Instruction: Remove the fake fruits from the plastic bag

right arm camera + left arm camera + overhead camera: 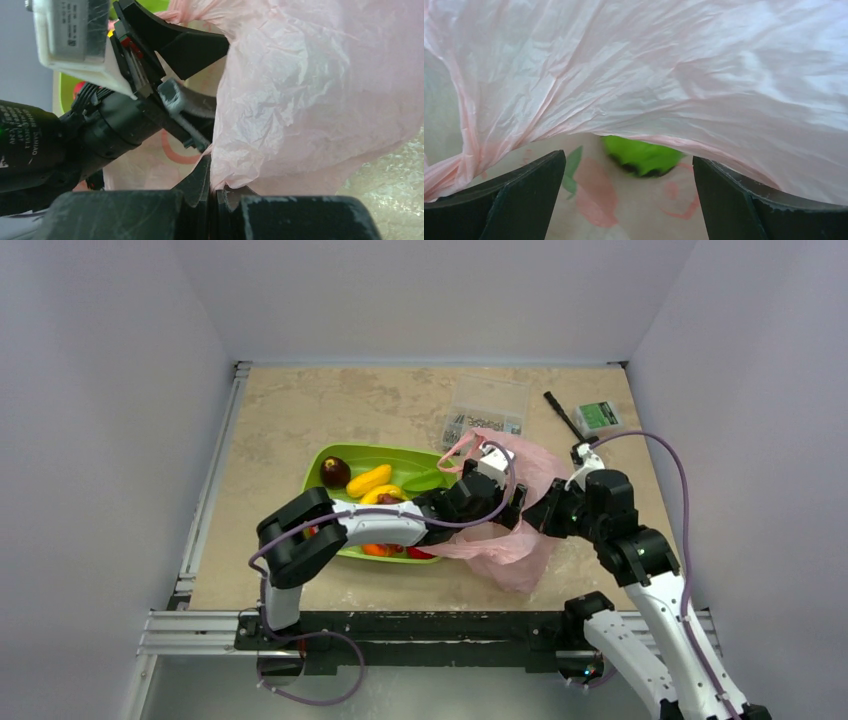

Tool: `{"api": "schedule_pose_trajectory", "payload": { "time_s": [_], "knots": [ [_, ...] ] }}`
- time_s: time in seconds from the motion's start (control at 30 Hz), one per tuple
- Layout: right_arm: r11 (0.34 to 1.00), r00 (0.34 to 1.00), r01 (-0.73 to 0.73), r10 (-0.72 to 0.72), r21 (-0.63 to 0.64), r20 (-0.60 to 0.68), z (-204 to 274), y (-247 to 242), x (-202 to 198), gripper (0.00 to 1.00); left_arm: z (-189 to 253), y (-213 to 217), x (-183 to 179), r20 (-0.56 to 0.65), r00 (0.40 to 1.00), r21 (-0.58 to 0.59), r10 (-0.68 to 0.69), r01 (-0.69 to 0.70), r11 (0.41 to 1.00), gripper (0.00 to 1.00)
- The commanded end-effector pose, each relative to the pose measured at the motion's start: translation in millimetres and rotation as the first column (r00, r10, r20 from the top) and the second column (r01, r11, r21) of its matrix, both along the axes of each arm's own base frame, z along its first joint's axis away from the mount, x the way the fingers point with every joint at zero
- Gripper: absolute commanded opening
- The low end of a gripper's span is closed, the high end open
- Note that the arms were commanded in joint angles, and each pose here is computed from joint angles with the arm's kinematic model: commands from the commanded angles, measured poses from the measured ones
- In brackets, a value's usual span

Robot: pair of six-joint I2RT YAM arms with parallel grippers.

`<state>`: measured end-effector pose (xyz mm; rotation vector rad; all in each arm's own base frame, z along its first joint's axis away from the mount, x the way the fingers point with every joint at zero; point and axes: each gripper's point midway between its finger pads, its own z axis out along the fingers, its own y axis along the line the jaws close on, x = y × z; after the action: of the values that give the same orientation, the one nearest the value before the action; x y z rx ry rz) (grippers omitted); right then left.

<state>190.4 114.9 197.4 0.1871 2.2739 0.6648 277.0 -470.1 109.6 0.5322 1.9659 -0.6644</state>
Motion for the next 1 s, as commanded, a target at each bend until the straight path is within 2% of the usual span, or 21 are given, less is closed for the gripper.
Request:
{"api": "schedule_pose_trajectory", "payload": {
  "time_s": [0.0,0.1,0.33,0.5,0.6,0.7,0.8,0.97],
  "knots": [
    [0.993,0.989,-0.109,0.104,0.044,0.104,27.0,16.2,1.8,0.0,20.0,-19.5,-29.1,-0.059,0.991,-0.205,-0.124,0.109,0.973,1.0],
    [0.991,0.986,-0.122,0.115,0.056,0.12,28.6,17.4,-2.8,0.0,21.3,-23.6,-25.3,-0.048,0.993,-0.254,-0.107,0.091,0.963,1.0],
    [0.992,0.986,-0.113,0.105,0.052,0.129,28.2,14.9,-4.3,0.0,-16.2,-18.8,8.2,-0.06,0.995,-0.12,0.078,-0.085,0.989,1.0],
    [0.991,0.987,-0.117,0.11,0.058,0.118,24.7,16.9,-3.2,0.0,-42.6,-15.7,39.2,-0.02,0.969,-0.054,0.246,-0.246,0.968,1.0],
    [0.991,0.987,-0.123,0.116,0.058,0.111,24.0,17.8,-3.4,0.0,-48.4,-27.2,52.1,0.018,0.966,-0.052,0.259,-0.258,0.965,0.98],
    [0.991,0.988,-0.119,0.114,0.052,0.101,21.6,17.0,-3.1,0.0,-51.2,-29.4,56.7,0.032,0.961,-0.059,0.274,-0.271,0.961,0.86],
    [0.992,0.989,-0.115,0.11,0.045,0.099,20.3,15.8,-2.8,0.0,-47.7,-23.8,58.1,0.041,0.958,-0.062,0.285,-0.282,0.957,0.67],
    [0.995,0.991,-0.096,0.092,0.034,0.092,16.2,12.2,-2.7,0.0,-39.7,-17.1,52.2,0.073,0.97,-0.051,0.23,-0.227,0.973,0.43]
  ]
}}
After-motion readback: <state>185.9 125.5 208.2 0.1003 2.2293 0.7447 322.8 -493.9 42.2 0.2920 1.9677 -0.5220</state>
